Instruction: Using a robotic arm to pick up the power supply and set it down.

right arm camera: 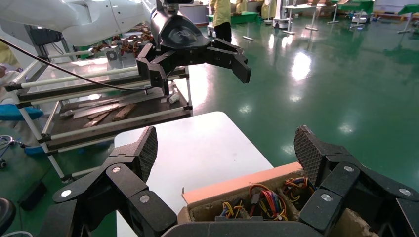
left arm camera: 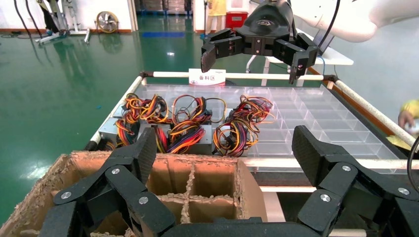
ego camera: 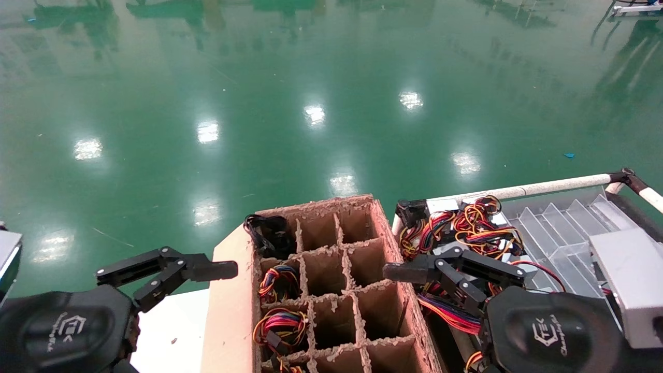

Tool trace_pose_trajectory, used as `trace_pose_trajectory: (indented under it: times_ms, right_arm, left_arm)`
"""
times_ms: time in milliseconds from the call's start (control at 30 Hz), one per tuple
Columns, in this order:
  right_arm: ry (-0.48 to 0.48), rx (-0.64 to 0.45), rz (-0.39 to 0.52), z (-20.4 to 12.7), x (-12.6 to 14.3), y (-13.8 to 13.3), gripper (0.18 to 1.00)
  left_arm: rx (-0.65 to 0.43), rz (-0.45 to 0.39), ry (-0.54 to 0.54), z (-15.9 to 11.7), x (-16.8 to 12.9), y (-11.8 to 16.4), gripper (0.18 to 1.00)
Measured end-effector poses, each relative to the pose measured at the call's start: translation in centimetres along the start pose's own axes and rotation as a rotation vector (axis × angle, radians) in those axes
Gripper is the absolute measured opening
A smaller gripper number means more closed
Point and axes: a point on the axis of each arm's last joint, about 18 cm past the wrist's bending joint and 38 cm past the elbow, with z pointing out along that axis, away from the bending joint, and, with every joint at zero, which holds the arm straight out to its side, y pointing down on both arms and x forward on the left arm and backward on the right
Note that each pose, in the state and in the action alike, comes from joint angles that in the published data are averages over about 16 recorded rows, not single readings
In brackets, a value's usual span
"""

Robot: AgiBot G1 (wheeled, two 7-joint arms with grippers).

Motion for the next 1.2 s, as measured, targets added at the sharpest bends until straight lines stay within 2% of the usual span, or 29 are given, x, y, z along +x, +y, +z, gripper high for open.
trace_pose_trajectory:
  times_ms: [367,567,833,1200]
  right_arm:
    - [0.0,0.0,0.0,0.0,0.0,0.0,1.0]
    - [0.001,0.001,0.003,0.0,0.0,0.1,1.0]
    - [0.024,-0.022,0.023,0.4,0.7,1.9,1.0]
    - [0.015,-0.111,0.083,3.4,1.9,7.3,1.0]
  left_arm:
    - [0.0,0.0,0.0,0.0,0.0,0.0,0.948]
    - [0.0,0.0,0.0,0.0,0.0,0.0,0.874]
    - [0.0,0.0,0.0,0.0,0.0,0.0,0.726]
    - [0.0,0.0,0.0,0.0,0.0,0.0,0.486]
